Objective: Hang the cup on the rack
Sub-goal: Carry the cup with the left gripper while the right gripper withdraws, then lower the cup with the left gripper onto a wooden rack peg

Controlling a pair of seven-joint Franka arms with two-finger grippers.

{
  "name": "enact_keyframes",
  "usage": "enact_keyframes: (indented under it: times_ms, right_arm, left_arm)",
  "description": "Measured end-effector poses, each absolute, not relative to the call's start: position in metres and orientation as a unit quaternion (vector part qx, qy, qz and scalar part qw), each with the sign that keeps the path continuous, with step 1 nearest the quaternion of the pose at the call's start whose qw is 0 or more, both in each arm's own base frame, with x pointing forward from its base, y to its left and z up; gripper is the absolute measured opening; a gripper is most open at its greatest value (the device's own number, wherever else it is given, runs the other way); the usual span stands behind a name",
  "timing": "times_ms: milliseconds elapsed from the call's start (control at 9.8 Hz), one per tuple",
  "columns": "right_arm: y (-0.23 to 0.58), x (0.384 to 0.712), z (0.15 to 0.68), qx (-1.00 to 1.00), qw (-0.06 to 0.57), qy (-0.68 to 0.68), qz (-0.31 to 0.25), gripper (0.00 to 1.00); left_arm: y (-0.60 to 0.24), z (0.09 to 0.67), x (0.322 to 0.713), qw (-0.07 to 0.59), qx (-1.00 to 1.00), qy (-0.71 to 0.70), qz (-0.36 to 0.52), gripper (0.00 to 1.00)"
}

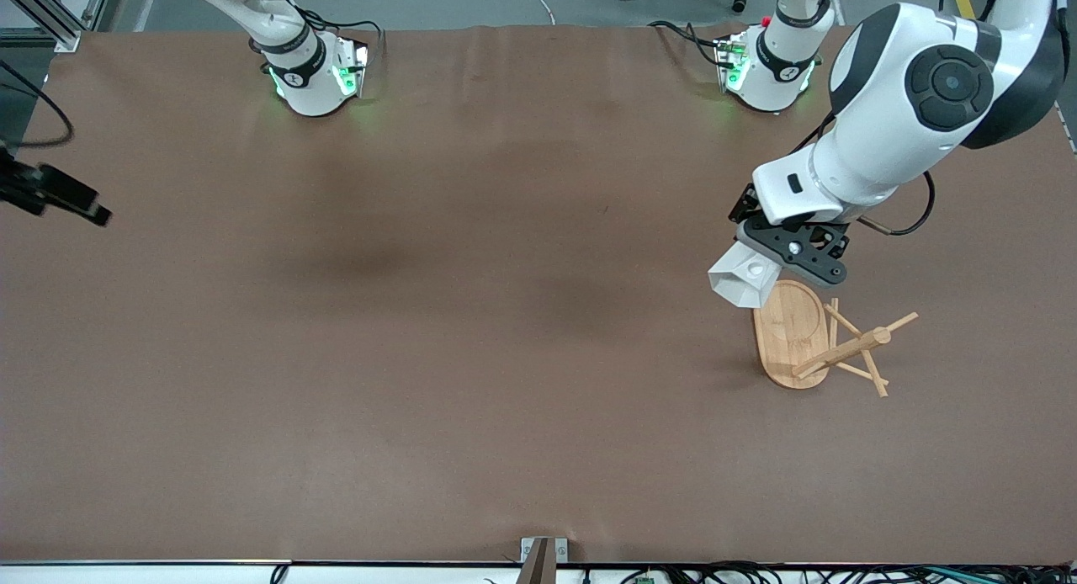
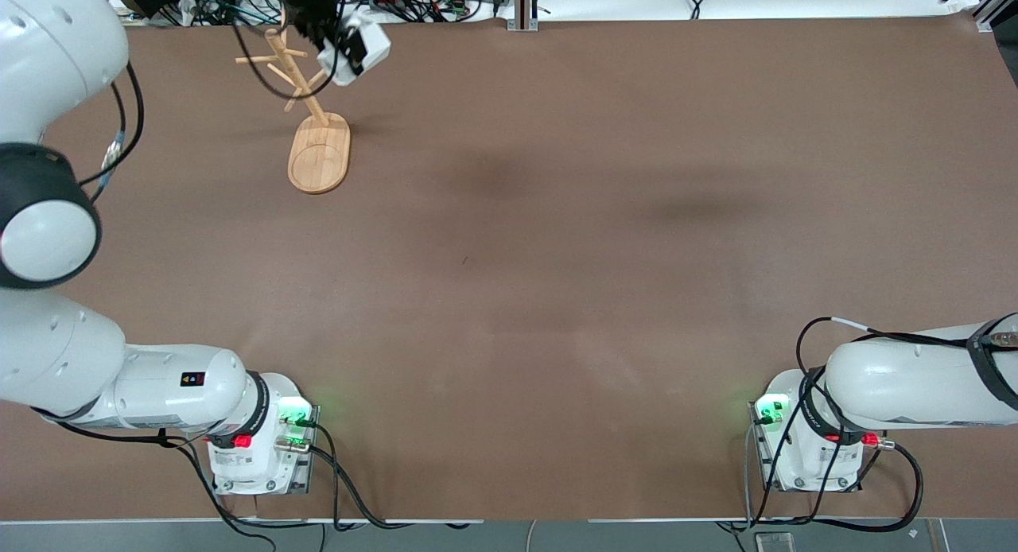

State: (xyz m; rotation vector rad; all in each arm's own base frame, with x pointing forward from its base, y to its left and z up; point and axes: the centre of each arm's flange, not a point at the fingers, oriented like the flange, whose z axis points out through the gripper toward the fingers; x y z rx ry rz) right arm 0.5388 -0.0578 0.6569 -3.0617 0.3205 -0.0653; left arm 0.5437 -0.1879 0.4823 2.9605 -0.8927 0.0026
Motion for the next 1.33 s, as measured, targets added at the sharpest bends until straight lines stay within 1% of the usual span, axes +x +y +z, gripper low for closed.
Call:
enact_keyframes:
  times_ms: [102,306,408,714,1020,1327]
  right_arm:
    - [-0.063,0.537,0.667,-0.993,0.027,0.108,-0.025,1.0]
    - [-0.077,0.542,0.658,-0.994,0.024,0.108,-0.018,1.0]
    - [-0.073,0.545,0.654,-0.994,0.024,0.104,-0.015,1.0]
    - [-0.068,0.543,0.652,-0.995,0.022,0.099,0.004,1.0]
    - [-0.068,0.541,0.654,-0.995,0.006,0.098,0.008,1.0]
    - [-0.066,0.541,0.664,-0.995,0.0,0.095,-0.001,1.0]
  left_arm:
    - [-0.172,0.461,0.537,0.025,0.957,-0.287,-0.001,0.73]
    - [-0.15,0.43,0.534,0.028,0.956,-0.291,0.0,0.73]
    - [-0.145,0.424,0.535,0.036,0.956,-0.292,0.001,0.73]
    - [-0.126,0.412,0.545,0.065,0.953,-0.295,0.009,0.73]
    - [-0.116,0.404,0.554,0.07,0.953,-0.293,0.013,0.73]
    - [-0.101,0.403,0.564,0.07,0.954,-0.292,0.018,0.73]
